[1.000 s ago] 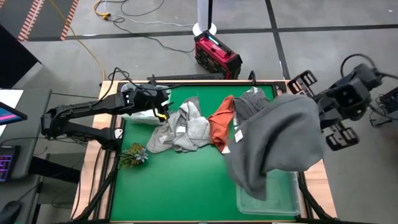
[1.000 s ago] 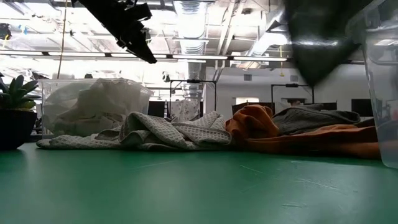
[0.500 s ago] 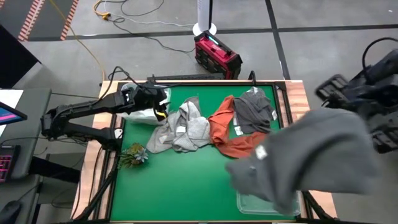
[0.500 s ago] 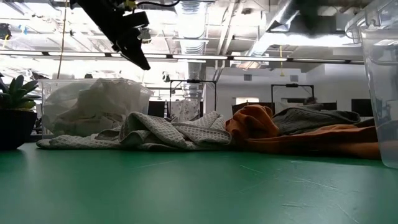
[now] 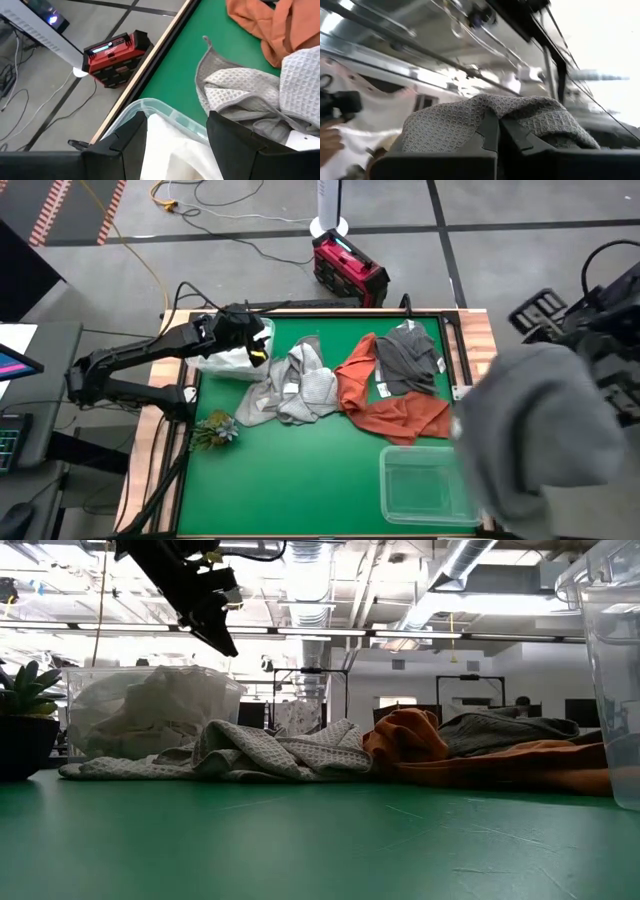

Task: Sort towels by color in basket
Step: Put the dark gray towel into the bottom transparent bin

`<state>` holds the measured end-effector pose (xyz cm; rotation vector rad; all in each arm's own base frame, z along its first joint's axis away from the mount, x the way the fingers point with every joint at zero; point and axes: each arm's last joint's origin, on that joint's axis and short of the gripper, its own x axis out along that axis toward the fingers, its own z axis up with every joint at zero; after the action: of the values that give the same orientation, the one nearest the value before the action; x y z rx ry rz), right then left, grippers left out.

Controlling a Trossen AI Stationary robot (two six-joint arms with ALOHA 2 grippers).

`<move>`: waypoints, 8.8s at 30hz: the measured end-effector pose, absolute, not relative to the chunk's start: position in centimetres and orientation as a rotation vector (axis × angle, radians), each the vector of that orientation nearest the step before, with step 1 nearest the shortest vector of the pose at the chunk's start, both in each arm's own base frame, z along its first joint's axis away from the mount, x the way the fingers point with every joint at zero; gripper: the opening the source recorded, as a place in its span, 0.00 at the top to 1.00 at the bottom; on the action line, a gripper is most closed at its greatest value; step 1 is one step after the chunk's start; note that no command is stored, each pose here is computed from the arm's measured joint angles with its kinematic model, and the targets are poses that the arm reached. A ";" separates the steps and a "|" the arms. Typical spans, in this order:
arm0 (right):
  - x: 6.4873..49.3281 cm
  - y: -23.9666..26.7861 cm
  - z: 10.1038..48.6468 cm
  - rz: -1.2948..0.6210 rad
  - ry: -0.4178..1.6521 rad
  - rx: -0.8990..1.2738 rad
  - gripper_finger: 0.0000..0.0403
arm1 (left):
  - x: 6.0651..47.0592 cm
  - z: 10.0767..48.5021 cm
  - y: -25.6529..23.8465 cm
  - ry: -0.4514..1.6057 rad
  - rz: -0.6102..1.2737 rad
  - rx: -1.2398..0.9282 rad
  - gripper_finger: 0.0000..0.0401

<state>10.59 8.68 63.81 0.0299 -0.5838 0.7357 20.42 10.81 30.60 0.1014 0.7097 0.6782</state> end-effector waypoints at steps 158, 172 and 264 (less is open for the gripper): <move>19.5 13.6 31.2 -0.456 1.141 0.583 0.43 | 20.5 32.7 1.2 0.534 0.393 0.092 0.51; 22.2 13.3 30.9 -0.186 1.124 0.324 0.43 | 20.4 32.7 1.3 0.565 0.372 0.186 0.51; 14.7 20.5 22.6 0.046 1.872 -0.550 0.82 | 19.9 32.1 1.5 0.649 0.434 0.276 0.51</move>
<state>14.75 20.46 22.62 -0.5503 1.8719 0.0464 19.93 1.48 32.15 0.2758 0.6491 0.4342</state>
